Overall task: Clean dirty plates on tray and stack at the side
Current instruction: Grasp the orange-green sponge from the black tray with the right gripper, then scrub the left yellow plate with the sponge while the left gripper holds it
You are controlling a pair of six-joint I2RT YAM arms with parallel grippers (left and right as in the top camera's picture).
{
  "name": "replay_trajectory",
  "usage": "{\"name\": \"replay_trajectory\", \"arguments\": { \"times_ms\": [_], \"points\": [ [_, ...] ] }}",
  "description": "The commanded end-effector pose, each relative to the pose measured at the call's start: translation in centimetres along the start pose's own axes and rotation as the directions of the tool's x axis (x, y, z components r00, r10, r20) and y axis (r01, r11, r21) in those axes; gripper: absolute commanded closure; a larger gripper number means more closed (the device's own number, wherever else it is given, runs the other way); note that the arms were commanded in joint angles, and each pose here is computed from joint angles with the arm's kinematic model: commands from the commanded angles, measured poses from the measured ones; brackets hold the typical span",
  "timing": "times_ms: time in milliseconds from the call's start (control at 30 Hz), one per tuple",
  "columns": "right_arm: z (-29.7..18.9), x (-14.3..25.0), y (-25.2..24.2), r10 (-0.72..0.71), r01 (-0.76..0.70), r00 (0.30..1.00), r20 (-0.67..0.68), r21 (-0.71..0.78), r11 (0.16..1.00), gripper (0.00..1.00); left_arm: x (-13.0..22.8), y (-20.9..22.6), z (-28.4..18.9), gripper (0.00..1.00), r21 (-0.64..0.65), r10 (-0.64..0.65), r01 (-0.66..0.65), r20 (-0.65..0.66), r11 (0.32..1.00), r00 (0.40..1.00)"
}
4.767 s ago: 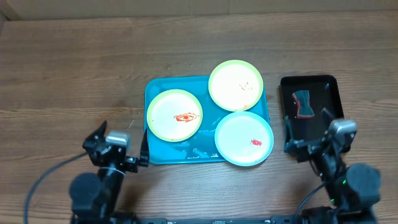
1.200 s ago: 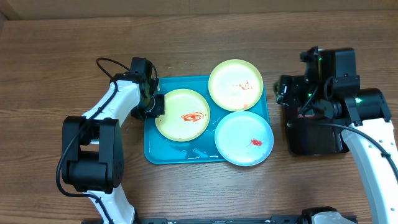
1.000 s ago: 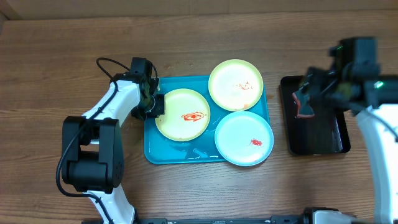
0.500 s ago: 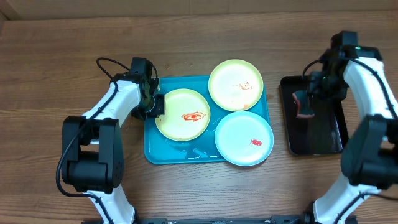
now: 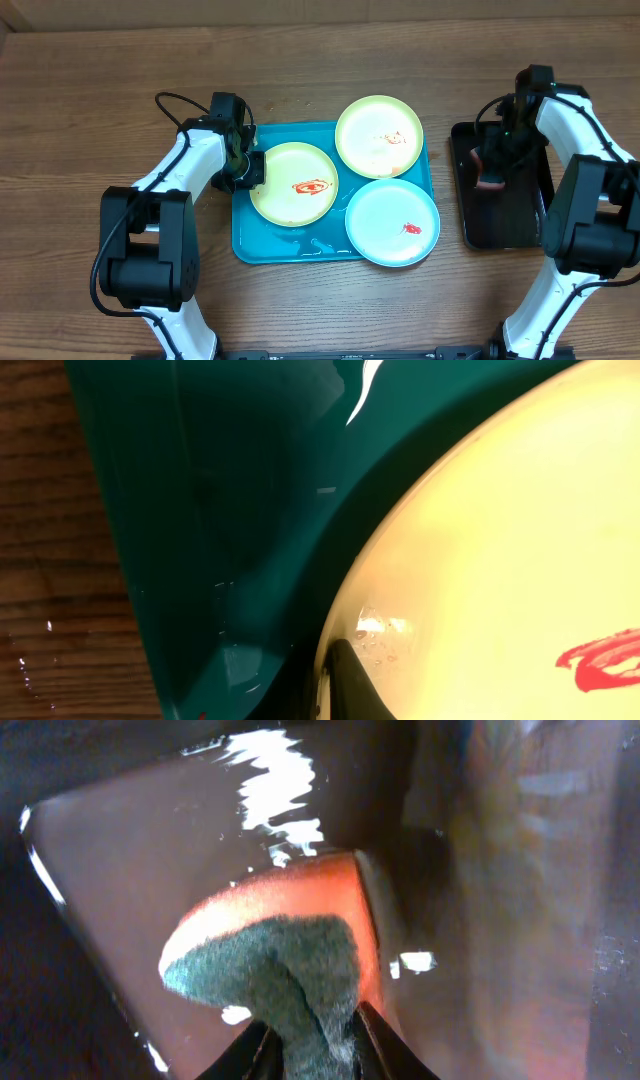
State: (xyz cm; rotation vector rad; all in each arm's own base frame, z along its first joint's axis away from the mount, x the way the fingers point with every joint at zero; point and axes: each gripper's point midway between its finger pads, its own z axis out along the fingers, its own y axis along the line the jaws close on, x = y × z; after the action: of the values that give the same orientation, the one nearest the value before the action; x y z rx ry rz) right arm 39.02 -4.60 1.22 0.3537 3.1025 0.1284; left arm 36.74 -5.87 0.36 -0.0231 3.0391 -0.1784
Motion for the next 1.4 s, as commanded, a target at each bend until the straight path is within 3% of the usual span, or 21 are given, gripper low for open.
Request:
{"name": "replay_trajectory", "arguments": {
  "times_ms": [0, 33, 67, 100, 300, 600, 833, 1067, 1200, 1367],
  "points": [
    [1.7, 1.2, 0.1, 0.026, -0.026, 0.999, -0.022, -0.012, 1.000, 0.79, 2.1, 1.3, 2.7, 0.96, -0.069, 0.003, -0.009, -0.076, 0.998, 0.997],
    [2.0, 1.3, 0.0, 0.026, -0.027, 0.999, -0.024, -0.011, 1.000, 0.83, 2.1, 1.3, 2.7, 0.96, -0.069, 0.003, -0.009, -0.076, 0.998, 0.997],
    [2.3, 1.7, 0.0, 0.027, -0.027, 0.999, -0.032, -0.011, 1.000, 0.96, 2.1, 1.3, 2.7, 0.96, -0.069, 0.003, -0.009, -0.076, 0.998, 0.997],
    [2.3, 1.9, 0.0, 0.028, -0.028, 0.999, -0.041, -0.010, 1.000, 0.96, 2.1, 1.3, 2.7, 0.96, -0.069, 0.003, -0.009, -0.076, 0.998, 0.997],
    [-0.5, 1.5, 0.2, 0.055, -0.055, 0.998, -0.043, -0.008, 0.998, 0.96, 1.8, 1.3, 2.7, 0.96, -0.067, 0.005, -0.009, -0.064, 0.998, 0.998],
    [-9.1, -0.7, 1.0, 0.045, -0.043, 0.993, 0.109, -0.020, 0.999, 0.96, 1.7, 1.1, 2.7, 0.96, -0.060, 0.005, -0.008, -0.062, 0.998, 0.998],
    [-12.5, -0.5, 0.6, 0.012, -0.023, 0.980, 0.201, 0.055, 0.998, 0.96, 1.7, 1.1, 2.7, 0.96, -0.060, 0.005, -0.008, -0.062, 0.998, 0.998],
    [-13.0, -0.1, 2.5, -0.051, 0.033, 0.976, 0.211, 0.086, 0.996, 0.96, 1.8, 0.8, 2.7, 0.96, -0.041, 0.005, -0.007, -0.064, 0.999, 0.998],
    [-13.1, 0.2, 7.0, -0.106, 0.114, 0.970, 0.220, -0.024, 0.993, 0.96, 1.8, 0.8, 2.7, 0.96, -0.040, 0.004, -0.007, -0.065, 0.999, 0.998],
    [-14.4, 1.9, 18.4, -0.120, 0.181, 0.959, 0.258, -0.230, 0.956, 0.96, 1.9, -0.3, 2.7, 0.96, 0.021, 0.004, -0.002, -0.071, 1.000, 0.997]
  ]
}}
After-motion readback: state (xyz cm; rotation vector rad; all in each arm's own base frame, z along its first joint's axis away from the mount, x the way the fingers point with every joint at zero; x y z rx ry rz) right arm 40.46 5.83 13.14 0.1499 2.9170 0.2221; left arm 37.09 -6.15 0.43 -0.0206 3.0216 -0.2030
